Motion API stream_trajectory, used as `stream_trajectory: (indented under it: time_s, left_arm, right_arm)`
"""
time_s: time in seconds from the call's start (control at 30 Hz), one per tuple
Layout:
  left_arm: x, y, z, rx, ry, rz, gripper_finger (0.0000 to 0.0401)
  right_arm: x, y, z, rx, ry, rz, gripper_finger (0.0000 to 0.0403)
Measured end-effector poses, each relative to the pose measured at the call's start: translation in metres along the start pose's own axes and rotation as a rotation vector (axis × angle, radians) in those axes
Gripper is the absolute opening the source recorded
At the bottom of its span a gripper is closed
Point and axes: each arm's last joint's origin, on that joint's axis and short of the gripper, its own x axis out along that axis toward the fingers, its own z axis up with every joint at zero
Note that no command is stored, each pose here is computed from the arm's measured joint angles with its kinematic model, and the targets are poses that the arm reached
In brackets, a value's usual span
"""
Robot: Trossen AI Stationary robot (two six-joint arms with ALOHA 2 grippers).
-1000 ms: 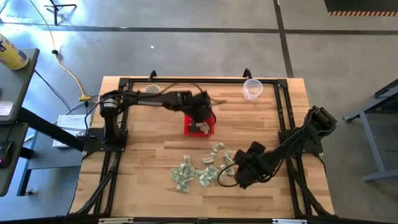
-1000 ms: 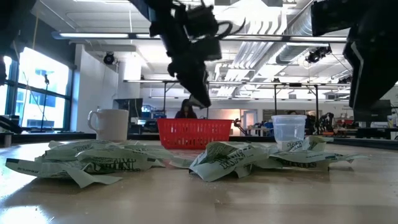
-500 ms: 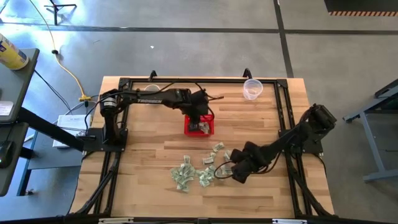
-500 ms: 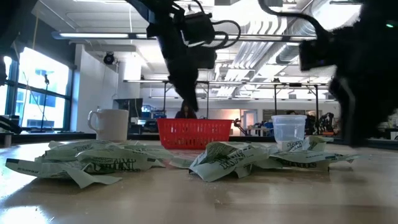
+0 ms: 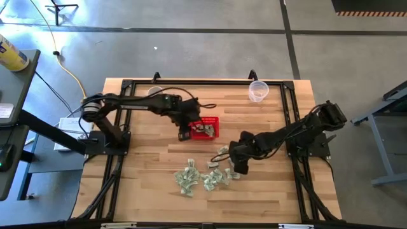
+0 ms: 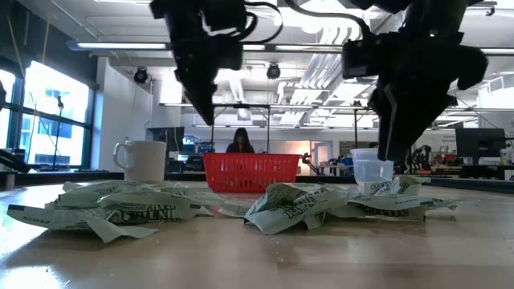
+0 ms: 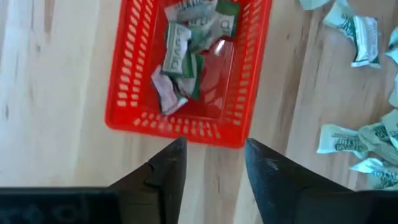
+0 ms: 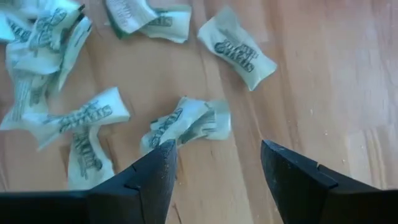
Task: Pick and place items into bin
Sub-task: Put the stevia packet into the red bin
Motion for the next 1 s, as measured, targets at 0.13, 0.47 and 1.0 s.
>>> stream_trajectory:
  time_s: [0.13, 0.47, 1.0]
  left_arm:
    - [0.007, -0.003, -0.029, -0.072, 0.004, 0.012, 0.0176]
    - [0.027, -0.006, -0.082, -0.193, 0.032, 0.009, 0.0174]
    - [0.028, -0.005, -0.081, -0.161, 0.001, 0.010, 0.0175]
  right_arm:
    - [-0.001, 0.007, -0.002, 0.001, 0.000, 0.038, 0.0225]
    - [0.012, 0.026, -0.007, 0.269, -0.017, 0.039, 0.0224]
    - [0.036, 0.033, -0.011, 0.436, 0.091, 0.057, 0.0171]
